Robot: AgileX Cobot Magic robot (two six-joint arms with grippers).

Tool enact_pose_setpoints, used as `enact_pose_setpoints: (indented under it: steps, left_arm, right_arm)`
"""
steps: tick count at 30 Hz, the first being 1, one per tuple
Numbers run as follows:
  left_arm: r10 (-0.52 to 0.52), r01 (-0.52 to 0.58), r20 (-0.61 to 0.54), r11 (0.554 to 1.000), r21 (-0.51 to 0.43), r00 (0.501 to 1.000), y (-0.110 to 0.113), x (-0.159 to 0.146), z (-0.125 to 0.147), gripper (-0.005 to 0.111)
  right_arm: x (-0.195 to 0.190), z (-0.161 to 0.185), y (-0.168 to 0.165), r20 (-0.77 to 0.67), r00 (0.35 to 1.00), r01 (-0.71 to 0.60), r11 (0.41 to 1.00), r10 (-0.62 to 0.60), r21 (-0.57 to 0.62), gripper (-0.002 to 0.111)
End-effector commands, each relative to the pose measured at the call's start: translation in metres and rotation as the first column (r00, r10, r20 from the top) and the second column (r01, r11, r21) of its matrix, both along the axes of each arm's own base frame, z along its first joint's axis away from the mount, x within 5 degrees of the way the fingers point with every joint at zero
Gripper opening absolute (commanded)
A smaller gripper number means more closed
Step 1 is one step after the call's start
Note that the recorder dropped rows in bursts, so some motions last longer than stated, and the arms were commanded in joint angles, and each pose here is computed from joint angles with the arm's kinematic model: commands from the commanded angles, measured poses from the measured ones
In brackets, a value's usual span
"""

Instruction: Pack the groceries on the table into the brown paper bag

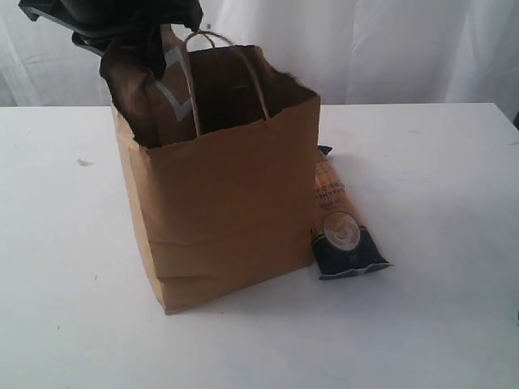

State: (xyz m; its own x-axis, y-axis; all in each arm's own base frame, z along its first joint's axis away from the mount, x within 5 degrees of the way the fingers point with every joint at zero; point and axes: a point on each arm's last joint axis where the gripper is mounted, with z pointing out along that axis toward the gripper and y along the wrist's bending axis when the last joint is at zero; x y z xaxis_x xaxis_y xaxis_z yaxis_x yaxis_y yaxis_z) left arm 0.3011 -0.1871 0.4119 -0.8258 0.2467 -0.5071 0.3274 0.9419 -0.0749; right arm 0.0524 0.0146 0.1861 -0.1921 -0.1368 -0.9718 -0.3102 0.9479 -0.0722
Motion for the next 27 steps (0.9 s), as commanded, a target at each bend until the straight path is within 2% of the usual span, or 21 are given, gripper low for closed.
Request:
enact_pose_setpoints:
  steps: [1, 8, 16, 19, 24, 27]
  left_arm:
    - [0.023, -0.018, -0.091, 0.998, 0.060, 0.996, 0.006, -0.008, -0.009, 0.000]
    - [0.036, -0.016, -0.176, 0.993, 0.115, 0.984, 0.006, -0.008, -0.039, 0.000]
    - [0.006, 0.009, -0.156, 0.995, 0.095, 0.988, 0.005, -0.008, -0.032, 0.002]
    - [-0.014, 0.027, -0.146, 0.995, 0.091, 0.989, 0.005, -0.009, -0.025, 0.016]
    - [-0.035, 0.044, -0.112, 0.997, 0.070, 0.993, 0.004, -0.009, -0.014, 0.056]
    - [-0.038, 0.045, -0.107, 0.997, 0.060, 0.993, 0.003, -0.010, -0.012, 0.072]
  right_arm:
    - [0.000, 0.000, 0.000, 0.011, 1.000, 0.003, 1.000, -0.003, 0.002, 0.000]
    - [0.000, 0.000, 0.000, 0.011, 1.000, 0.003, 1.000, -0.003, 0.002, 0.000]
    - [0.000, 0.000, 0.000, 0.011, 1.000, 0.003, 1.000, -0.003, 0.002, 0.000]
    - [0.000, 0.000, 0.000, 0.011, 1.000, 0.003, 1.000, -0.003, 0.002, 0.000]
    - [0.000, 0.000, 0.000, 0.011, 1.000, 0.003, 1.000, -0.003, 0.002, 0.000]
    - [0.000, 0.000, 0.000, 0.011, 1.000, 0.003, 1.000, -0.003, 0.002, 0.000]
